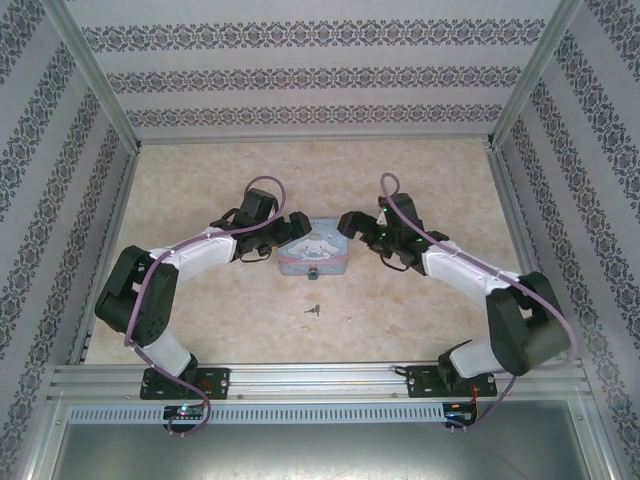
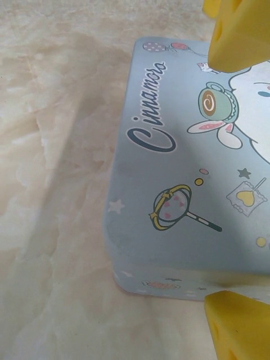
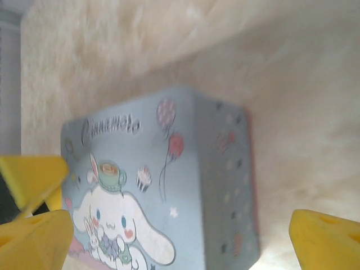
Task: Unlock a padlock with a key
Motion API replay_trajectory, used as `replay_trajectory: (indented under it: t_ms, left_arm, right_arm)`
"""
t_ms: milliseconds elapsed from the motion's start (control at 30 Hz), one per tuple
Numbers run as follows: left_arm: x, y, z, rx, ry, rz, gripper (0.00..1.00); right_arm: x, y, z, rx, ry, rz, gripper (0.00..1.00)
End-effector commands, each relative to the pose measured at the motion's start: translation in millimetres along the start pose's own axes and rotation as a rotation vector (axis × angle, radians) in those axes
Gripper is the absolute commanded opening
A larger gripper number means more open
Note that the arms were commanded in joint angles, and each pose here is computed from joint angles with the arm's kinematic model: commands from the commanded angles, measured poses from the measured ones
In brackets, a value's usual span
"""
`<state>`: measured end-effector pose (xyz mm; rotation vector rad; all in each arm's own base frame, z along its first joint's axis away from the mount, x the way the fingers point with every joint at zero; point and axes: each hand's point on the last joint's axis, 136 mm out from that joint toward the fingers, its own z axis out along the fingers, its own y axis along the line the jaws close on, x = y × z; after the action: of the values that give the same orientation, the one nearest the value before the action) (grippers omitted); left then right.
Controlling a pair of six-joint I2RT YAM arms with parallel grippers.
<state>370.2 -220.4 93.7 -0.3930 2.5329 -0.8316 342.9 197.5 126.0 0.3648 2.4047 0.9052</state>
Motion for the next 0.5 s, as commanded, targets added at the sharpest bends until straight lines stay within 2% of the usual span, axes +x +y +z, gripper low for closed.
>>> replay_trajectory:
  t_ms: [0,133,300,367,467]
  left_arm:
    - [-7,-2,-13,-0.011,-0.042,0.02,0.99]
    - [-17,7,-22,-0.034,-0.066,0.007,0.99]
    - [-21,19,-40,-0.053,-0.081,-0.001,0.99]
    - [-17,25,-46,-0.06,-0.077,-0.01,0.99]
    - [-3,34,-50,-0.058,-0.057,-0.027,0.99]
  right_arm:
    - [-11,-18,-14,0.046,-0.072,0.038,0.98]
    - [5,-9,-18,-0.039,0.0,-0.002,0.98]
    - [57,15,-29,-0.134,0.148,-0.155,0.83]
    - [82,17,-33,-0.117,0.21,-0.243,0.77]
    - [118,13,-38,-0.051,0.284,-0.411,0.75]
